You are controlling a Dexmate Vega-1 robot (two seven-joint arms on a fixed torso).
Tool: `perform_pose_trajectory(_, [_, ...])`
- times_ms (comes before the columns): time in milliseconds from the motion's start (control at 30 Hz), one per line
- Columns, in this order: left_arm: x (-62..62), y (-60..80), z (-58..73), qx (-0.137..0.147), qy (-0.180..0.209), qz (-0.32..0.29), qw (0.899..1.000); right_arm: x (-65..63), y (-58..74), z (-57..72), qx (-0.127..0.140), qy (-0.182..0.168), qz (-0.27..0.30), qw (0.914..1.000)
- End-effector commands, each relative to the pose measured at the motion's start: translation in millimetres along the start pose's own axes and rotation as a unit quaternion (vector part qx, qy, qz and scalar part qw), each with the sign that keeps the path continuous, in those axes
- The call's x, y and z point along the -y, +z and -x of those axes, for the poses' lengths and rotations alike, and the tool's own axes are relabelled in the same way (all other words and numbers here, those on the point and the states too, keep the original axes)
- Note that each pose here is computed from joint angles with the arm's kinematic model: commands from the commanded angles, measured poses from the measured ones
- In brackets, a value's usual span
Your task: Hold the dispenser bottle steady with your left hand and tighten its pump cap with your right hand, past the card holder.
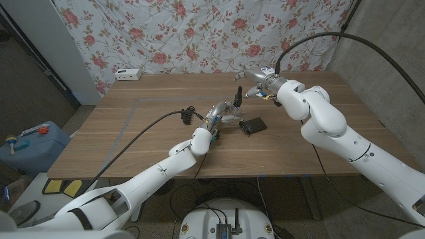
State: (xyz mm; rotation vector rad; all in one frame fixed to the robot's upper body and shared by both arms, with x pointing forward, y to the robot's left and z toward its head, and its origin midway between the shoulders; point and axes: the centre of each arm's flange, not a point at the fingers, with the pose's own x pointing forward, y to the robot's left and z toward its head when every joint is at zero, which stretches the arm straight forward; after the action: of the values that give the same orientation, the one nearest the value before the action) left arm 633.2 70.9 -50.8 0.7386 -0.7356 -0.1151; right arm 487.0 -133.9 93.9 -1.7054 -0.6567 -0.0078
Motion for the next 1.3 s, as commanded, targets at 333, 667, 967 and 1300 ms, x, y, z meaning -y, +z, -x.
perform_pose_trajectory(333, [0.7,0.4,1.8,0.001,-0.001,-0.001,1.0,-0.2,3.3,-11.3,0.002,0.038,0.027,0.9989])
perform_pose_trajectory(667, [-0.7,0.3,3.3,0.0,0.002,-0.001,1.0,-2.5,7.3,-14.9,-0.009,0.052,0.047,0.9975])
perform_pose_trajectory(967, [-0.6,0.3,3.8,0.001,0.001,-0.001,1.0,-4.6,9.8,-15.8,-0.015,0.072,0.046,0.9962])
perform_pose_trajectory(1300, [-1.5,0.3,4.0,0.002,0.002,0.0,1.0,-8.1,8.2,-20.6,-0.019,0.083,0.04,0.9956])
